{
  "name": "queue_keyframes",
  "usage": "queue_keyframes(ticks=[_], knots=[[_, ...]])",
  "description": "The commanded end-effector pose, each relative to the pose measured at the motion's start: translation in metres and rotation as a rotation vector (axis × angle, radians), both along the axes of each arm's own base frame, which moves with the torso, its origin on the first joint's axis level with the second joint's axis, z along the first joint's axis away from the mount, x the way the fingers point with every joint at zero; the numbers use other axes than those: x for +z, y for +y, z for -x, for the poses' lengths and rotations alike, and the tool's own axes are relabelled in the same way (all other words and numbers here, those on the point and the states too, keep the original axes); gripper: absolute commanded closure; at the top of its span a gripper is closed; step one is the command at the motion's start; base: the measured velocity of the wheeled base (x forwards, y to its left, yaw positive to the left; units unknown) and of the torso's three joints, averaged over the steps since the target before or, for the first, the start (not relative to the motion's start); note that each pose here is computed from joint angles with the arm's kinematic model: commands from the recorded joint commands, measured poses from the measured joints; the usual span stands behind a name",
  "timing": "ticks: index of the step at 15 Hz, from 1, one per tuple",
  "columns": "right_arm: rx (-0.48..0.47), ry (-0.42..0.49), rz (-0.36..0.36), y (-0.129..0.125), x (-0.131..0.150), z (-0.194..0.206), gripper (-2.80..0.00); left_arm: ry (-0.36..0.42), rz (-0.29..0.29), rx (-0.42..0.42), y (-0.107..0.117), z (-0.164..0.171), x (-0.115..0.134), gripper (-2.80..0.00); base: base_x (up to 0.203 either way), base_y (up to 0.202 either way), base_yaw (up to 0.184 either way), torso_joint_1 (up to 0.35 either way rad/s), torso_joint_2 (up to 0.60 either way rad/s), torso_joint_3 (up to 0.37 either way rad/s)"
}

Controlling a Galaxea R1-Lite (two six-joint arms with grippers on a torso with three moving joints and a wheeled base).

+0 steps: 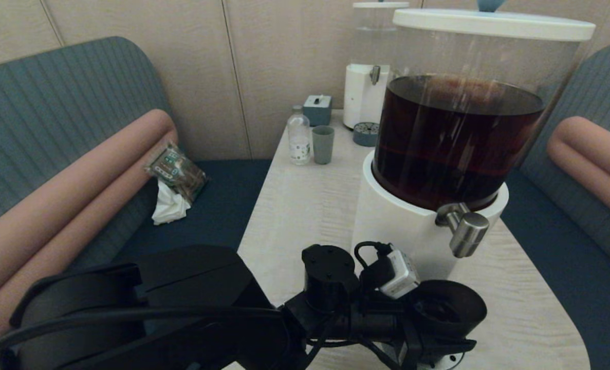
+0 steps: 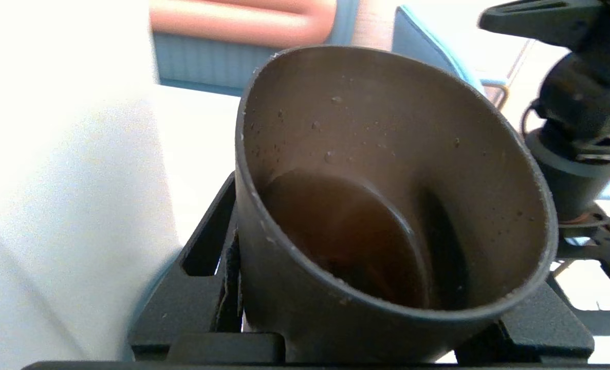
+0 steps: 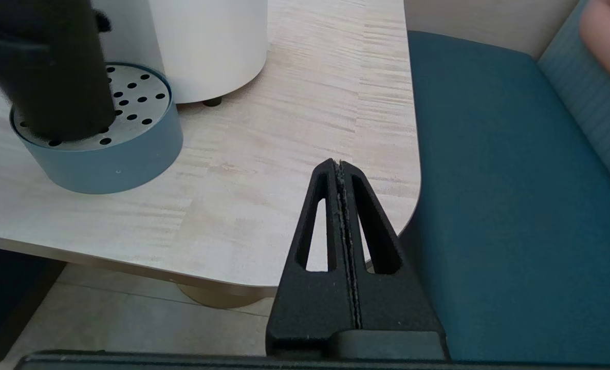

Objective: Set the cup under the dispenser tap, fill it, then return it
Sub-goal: Place the cup next to the water dispenser

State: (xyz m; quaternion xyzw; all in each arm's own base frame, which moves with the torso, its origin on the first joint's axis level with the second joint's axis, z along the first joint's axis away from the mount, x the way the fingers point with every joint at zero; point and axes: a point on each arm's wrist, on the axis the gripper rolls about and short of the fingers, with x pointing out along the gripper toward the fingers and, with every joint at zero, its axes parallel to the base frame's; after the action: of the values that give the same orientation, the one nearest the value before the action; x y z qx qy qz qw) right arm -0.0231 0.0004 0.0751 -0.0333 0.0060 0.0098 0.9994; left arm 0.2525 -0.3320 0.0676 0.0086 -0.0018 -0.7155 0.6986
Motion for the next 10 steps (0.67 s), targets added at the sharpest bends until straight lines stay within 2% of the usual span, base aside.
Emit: queue_keyframes(ticks=[1,10], knots=[[0.001,-0.002,0.001,0.000,0.000,0.000,0.00,0.001,-0.002,0.002,0.003,0.006,0.003,0.00,0.000,0.000,0.000,0.000,0.00,0.000],[0.001,-0.002,0.001,0.000,0.000,0.000,0.00,0.001,0.006,0.067,0.029,0.024,0.030,0.00,0.000,0.000,0.000,0.000,0.00,0.000]])
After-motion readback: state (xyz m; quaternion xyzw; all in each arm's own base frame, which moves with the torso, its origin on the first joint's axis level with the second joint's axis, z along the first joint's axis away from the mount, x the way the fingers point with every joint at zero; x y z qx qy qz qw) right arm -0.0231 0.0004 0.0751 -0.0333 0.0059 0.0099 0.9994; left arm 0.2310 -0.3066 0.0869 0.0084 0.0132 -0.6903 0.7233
